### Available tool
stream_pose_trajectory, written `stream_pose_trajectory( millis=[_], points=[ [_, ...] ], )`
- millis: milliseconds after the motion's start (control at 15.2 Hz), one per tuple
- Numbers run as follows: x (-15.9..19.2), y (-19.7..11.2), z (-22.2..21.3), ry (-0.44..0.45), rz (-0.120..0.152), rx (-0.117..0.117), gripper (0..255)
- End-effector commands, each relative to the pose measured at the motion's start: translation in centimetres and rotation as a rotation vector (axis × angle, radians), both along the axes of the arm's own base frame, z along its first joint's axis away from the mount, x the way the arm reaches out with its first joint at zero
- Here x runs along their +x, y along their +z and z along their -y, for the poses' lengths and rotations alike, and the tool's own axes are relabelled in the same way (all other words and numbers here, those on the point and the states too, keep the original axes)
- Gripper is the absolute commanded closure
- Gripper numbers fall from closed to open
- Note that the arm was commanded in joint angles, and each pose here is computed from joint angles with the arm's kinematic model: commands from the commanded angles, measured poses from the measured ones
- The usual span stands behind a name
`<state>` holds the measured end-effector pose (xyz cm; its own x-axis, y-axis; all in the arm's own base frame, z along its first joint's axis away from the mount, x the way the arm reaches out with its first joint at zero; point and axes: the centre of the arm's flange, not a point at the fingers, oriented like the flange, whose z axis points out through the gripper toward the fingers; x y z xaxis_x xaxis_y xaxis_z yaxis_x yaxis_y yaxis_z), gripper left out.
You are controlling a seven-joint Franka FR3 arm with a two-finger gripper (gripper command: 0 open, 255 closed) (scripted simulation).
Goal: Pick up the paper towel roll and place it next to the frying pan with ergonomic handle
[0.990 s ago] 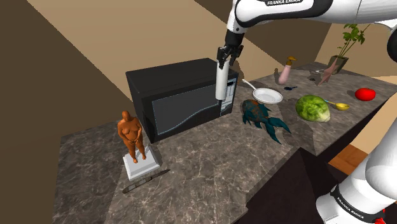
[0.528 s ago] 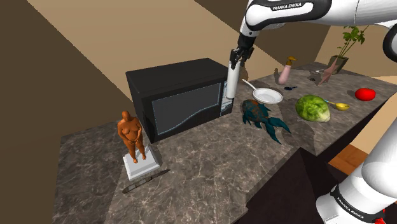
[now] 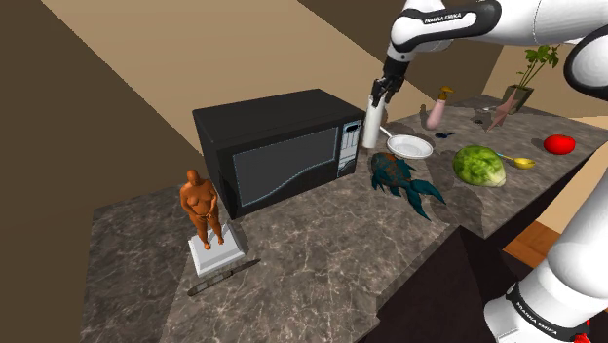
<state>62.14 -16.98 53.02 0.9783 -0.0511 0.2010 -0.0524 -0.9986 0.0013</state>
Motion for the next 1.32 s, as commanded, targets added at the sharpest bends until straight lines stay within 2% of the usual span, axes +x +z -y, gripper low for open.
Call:
stream_pose_trajectory(
  millis=[0, 1254],
  points=[
    [-0.1, -0.7, 2.4, 0.002, 0.001, 0.0, 255],
    [-0.6, -6.8, 26.7, 0.002, 0.001, 0.0, 255]
  ],
)
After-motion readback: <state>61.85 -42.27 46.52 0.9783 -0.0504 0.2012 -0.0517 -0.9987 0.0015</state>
